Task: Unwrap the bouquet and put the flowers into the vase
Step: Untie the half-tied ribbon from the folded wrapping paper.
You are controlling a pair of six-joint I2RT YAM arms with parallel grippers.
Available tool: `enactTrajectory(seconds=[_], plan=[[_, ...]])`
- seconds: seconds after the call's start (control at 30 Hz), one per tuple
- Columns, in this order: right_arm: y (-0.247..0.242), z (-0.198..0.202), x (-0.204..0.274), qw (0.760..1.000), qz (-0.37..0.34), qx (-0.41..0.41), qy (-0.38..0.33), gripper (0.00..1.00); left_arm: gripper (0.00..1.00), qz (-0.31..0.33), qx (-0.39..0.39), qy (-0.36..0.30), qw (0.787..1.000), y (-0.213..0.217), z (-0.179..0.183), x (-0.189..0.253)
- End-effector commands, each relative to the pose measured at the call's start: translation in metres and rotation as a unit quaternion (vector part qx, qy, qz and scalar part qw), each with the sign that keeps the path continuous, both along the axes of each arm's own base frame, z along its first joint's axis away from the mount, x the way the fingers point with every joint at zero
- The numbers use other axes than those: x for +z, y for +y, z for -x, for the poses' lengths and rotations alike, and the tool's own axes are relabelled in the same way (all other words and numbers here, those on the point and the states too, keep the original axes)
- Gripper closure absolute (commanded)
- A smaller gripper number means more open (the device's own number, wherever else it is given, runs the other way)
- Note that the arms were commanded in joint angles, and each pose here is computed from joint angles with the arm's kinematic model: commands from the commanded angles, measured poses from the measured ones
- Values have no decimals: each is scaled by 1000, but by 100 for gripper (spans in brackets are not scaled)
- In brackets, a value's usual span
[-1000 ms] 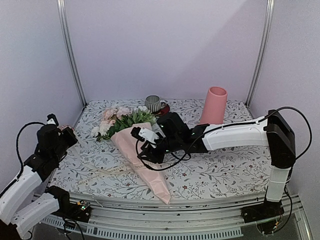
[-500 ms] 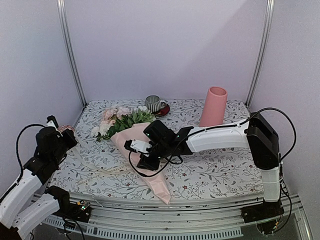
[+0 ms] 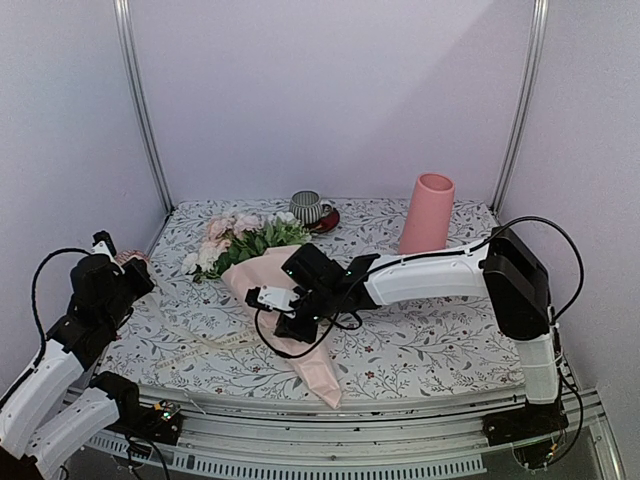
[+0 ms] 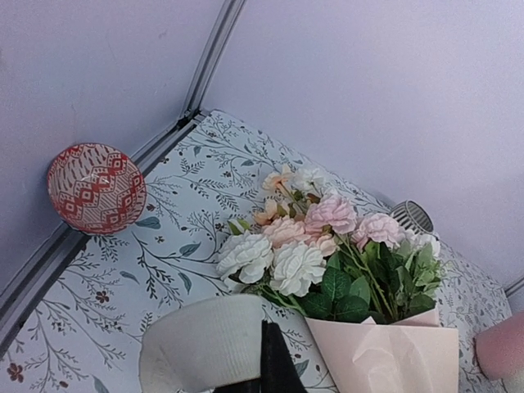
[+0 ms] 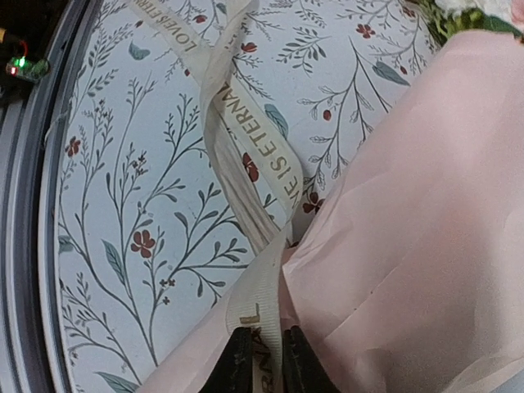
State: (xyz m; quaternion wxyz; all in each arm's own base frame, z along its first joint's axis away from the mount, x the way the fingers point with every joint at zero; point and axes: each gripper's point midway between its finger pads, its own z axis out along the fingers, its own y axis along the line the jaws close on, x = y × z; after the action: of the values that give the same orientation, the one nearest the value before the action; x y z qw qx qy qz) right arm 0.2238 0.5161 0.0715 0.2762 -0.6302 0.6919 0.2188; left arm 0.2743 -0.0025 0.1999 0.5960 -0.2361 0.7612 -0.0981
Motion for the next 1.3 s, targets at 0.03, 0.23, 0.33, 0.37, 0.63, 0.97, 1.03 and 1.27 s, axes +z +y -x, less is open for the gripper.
enactTrajectory(seconds=[0.03, 0.23, 0.33, 0.37, 0.63, 0.97, 1.03, 1.27], plan=[[14, 3, 15, 999, -32, 10, 0, 93, 100, -12, 4, -1, 1000, 4, 0, -1], [20, -21, 66, 993, -112, -35, -21, 97, 100, -15, 10, 1, 1000, 6, 0, -1], [10, -44, 102, 983, -163, -75, -26, 97, 100, -17, 12, 3, 1000, 7, -1, -1], [4, -53, 111, 980, -177, -90, -29, 97, 100, -17, 13, 3, 1000, 8, -1, -2], [-97, -144, 150, 913, -257, -315, -37, 96, 100, -22, 35, 3, 999, 18, -3, 1], [-218, -163, 53, 830, -217, -512, 47, 73, 100, -26, 56, 2, 998, 31, -2, 4], [-219, -157, 44, 837, -202, -505, 56, 57, 100, -24, 53, 0, 998, 30, -2, 4], [-178, -123, 72, 913, -221, -339, 60, 48, 100, -28, 51, 1, 998, 30, -2, 4]])
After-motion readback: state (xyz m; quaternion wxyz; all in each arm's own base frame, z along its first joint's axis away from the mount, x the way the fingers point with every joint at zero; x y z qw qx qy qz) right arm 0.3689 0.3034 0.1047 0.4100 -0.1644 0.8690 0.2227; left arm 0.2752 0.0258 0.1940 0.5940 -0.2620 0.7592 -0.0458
